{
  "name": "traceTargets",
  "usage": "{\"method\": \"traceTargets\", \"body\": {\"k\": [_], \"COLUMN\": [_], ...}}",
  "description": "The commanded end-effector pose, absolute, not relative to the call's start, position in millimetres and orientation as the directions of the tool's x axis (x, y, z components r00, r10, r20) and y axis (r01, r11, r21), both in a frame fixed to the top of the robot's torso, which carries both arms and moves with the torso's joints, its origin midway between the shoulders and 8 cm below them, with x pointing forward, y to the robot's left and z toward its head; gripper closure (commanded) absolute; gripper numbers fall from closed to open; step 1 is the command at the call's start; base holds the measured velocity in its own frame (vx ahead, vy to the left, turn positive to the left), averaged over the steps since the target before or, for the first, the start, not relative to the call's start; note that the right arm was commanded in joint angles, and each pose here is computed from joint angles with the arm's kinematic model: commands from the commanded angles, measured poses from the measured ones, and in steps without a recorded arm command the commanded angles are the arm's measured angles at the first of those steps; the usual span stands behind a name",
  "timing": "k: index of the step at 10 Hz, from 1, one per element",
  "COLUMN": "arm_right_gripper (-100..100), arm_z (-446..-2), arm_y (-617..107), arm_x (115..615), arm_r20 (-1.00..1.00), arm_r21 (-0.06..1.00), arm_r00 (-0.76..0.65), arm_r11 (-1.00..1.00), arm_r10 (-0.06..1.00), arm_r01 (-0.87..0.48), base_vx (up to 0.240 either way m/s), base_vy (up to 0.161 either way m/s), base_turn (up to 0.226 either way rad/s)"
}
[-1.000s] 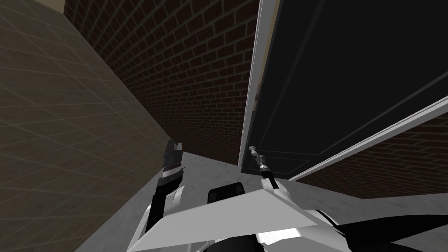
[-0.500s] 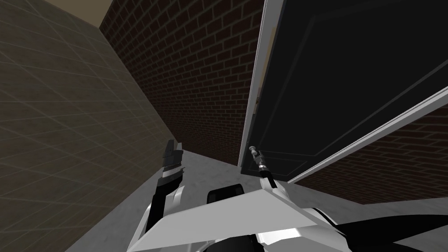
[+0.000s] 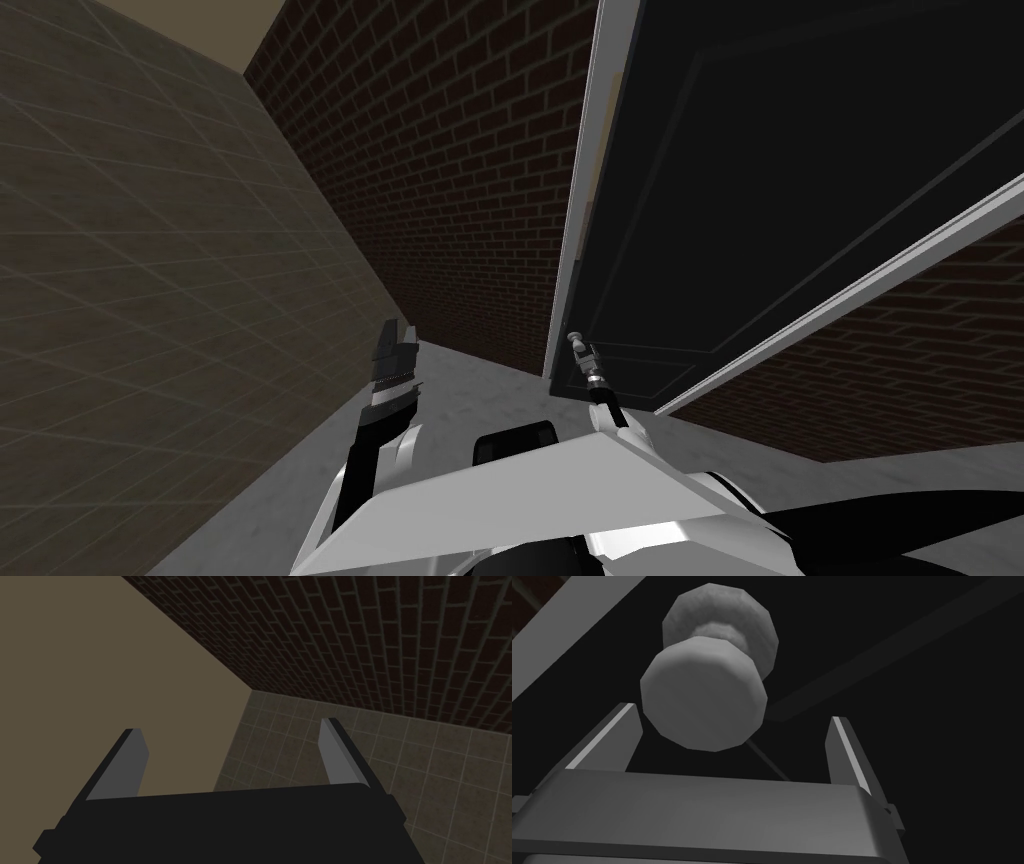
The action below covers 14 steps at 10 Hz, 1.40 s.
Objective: Pull the door open
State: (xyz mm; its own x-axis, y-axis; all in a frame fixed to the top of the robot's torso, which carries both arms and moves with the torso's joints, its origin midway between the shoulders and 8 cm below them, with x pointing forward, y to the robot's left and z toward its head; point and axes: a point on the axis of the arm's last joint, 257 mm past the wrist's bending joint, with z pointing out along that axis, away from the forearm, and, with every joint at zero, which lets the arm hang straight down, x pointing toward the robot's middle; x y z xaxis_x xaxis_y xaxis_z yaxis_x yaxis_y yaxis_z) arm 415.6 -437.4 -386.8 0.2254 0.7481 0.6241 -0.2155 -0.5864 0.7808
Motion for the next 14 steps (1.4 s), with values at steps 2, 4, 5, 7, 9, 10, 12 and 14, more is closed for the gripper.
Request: {"method": "traceTargets", "body": {"k": [2, 4, 5, 7, 9, 10, 12, 14], "arm_right_gripper": [-100, -100, -100, -100, -100, -100, -100, -100], "arm_z": [-387.2, -387.5, -387.5, -388.2, -388.5, -388.5, -388.9, -389.6], "arm_y": [-429.7, -425.9, -425.9, -417.8, -413.7, -413.7, -409.7, -401.6], "arm_x": [421.0, 423.5, 423.5, 428.5, 430.9, 430.9, 433.4, 438.0], "arm_r20": [0.709, 0.757, 0.761, 0.824, 0.861, 0.864, 0.893, 0.934], "arm_r21": [0.705, 0.652, 0.648, 0.566, 0.508, 0.502, 0.450, 0.357], "arm_r00": [0.203, 0.188, 0.186, 0.164, 0.146, 0.145, 0.129, 0.103], "arm_r11": [-0.667, -0.713, -0.716, -0.776, -0.811, -0.814, -0.841, -0.880], "arm_r10": [0.675, 0.625, 0.621, 0.542, 0.487, 0.481, 0.432, 0.342], "arm_r01": [-0.243, -0.258, -0.259, -0.279, -0.291, -0.292, -0.301, -0.314], "base_vx": [-0.063, -0.057, -0.045, -0.062, -0.052, -0.048, -0.055, -0.060], "base_vy": [-0.003, -0.007, -0.005, -0.010, -0.003, -0.004, -0.005, -0.003], "base_turn": [0.016, 0.011, 0.007, 0.017, 0.010, 0.008, 0.011, 0.016]}}
